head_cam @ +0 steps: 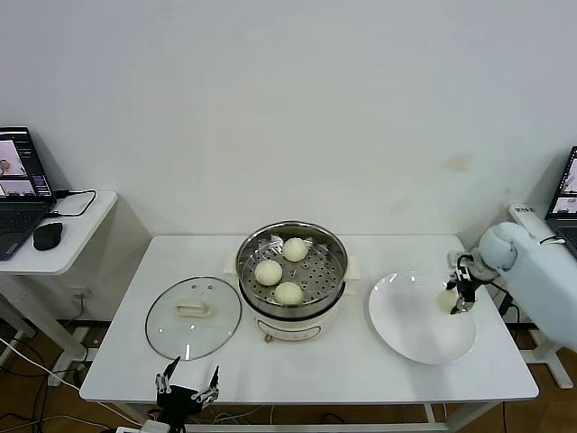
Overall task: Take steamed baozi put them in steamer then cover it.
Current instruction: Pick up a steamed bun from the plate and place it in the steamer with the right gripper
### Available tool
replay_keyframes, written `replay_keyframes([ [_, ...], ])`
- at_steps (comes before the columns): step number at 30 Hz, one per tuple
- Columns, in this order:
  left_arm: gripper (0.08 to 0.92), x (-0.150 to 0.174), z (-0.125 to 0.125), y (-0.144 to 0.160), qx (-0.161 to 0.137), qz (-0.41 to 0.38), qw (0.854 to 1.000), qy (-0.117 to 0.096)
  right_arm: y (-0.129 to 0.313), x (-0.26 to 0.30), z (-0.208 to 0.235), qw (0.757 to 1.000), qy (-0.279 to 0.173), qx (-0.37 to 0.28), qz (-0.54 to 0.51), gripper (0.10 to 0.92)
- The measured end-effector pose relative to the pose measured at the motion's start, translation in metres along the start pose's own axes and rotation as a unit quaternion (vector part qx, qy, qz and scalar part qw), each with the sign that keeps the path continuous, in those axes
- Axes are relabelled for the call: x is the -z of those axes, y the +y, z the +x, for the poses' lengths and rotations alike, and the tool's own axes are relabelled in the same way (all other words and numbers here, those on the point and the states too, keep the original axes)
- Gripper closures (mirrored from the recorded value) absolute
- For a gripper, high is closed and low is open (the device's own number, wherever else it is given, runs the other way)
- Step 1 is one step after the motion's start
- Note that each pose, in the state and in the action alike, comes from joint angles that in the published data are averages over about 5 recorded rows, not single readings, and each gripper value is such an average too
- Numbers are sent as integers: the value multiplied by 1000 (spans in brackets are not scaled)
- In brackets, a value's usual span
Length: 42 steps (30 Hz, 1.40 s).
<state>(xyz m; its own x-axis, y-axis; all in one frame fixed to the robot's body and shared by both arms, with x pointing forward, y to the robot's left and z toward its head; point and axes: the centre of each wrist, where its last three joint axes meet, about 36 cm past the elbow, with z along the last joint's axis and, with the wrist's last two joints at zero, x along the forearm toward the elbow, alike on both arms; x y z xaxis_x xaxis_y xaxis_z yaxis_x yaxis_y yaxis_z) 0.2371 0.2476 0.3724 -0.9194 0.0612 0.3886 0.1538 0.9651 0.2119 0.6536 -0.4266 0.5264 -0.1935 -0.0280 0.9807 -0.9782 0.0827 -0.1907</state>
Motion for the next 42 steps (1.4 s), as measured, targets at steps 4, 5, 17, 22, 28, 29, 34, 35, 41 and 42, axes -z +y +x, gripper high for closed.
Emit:
replay_keyframes([
  [4,177,2,1,4,5,-3,1000,-4,-13,32,33,1000,-22,-9,16,394],
  [5,177,3,1,5,6,-4,1000,-5,-17,40,41,999,-28,-11,21,394],
  [17,177,9,2,13,17,-2,1000,-17,-41,149,124,994,-96,-12,60,394],
  [22,177,14,1,13,20,7,999,-25,-45,183,143,992,-105,-6,65,394],
  [28,177,16,1,14,23,16,999,-30,-48,223,146,991,-111,10,72,394],
  [29,177,17,1,14,25,18,999,-30,-48,230,144,991,-111,13,73,394],
  [34,177,19,-1,15,30,30,998,-36,-50,261,132,990,-109,27,81,394],
  [35,177,20,-1,15,31,32,998,-37,-51,267,130,990,-108,30,81,394],
  [41,177,22,-6,14,30,44,998,-42,-54,298,110,990,-99,45,87,394],
  [42,177,22,-6,14,30,45,998,-43,-54,303,106,990,-97,46,88,394],
])
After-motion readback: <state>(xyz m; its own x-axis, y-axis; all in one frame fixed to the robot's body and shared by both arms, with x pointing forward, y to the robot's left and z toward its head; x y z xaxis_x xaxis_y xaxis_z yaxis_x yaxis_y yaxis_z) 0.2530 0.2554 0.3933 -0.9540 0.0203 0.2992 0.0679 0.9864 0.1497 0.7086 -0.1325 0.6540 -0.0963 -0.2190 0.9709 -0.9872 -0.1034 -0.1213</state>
